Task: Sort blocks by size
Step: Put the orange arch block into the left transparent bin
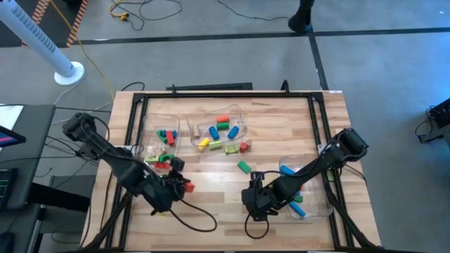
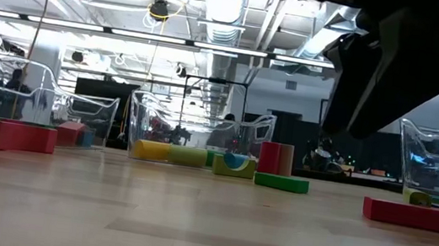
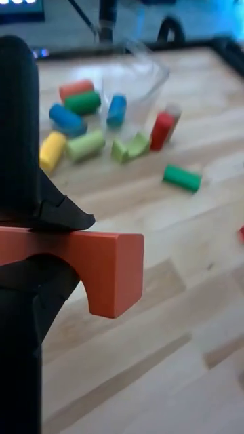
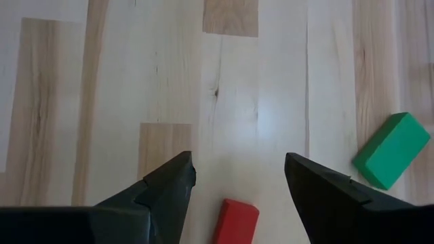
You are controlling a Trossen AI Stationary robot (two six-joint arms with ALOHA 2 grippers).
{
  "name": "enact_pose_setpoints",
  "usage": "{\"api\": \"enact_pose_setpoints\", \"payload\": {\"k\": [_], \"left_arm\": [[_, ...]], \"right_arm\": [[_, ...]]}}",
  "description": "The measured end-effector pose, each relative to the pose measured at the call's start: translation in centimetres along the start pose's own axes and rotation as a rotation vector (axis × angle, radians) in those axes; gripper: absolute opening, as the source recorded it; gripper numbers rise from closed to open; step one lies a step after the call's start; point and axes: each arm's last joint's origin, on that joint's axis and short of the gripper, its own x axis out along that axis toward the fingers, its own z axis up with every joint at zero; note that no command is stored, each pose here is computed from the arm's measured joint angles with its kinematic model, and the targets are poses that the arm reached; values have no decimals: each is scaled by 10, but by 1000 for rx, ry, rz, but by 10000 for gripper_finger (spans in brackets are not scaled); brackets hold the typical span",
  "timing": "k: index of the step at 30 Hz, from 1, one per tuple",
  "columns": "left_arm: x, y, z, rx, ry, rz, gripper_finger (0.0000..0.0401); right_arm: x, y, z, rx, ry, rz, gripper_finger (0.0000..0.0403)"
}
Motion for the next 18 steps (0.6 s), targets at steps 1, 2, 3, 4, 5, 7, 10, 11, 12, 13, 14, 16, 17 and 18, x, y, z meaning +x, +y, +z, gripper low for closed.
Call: {"api": "enact_pose_setpoints", "payload": {"k": [1, 2, 3, 4, 5, 7, 10, 11, 12, 13, 14, 16, 17, 18], "left_arm": [[-3, 3, 0, -7, -11, 16, 45], [-6, 5, -1, -13, -21, 30, 45], [-10, 8, -2, -21, -32, 44, 45], [-13, 10, -2, -28, -42, 54, 45], [-16, 13, -3, -35, -52, 68, 45], [-21, 19, -4, -50, -70, 96, 45], [-29, 27, -6, -79, -94, 115, 45], [-31, 30, -7, -90, -105, 121, 45], [-33, 33, -7, -99, -114, 127, 45], [-35, 35, -8, -107, -121, 132, 45], [-37, 37, -9, -113, -125, 138, 45], [-40, 42, -11, -129, -134, 152, 45], [-42, 44, -11, -138, -138, 157, 45], [-43, 47, -12, -147, -142, 161, 45]], "right_arm": [[0, 0, 0, 2, 3, -2, 265], [0, 0, -1, 3, 6, -3, 265], [0, 0, -1, 6, 9, -5, 265], [0, 0, -1, 8, 10, -5, 265], [0, 0, -1, 9, 11, -5, 265], [0, 0, -1, 10, 10, -5, 265], [0, 0, -1, 9, 10, -5, 265], [0, 0, -1, 10, 10, -5, 265], [0, 0, -1, 10, 10, -5, 265], [0, 0, -1, 9, 10, -5, 265], [0, 0, -1, 10, 10, -5, 265], [0, -1, -1, 10, 10, -6, 265], [0, -1, -1, 9, 9, -7, 265], [0, -1, -1, 9, 9, -9, 265]]}}
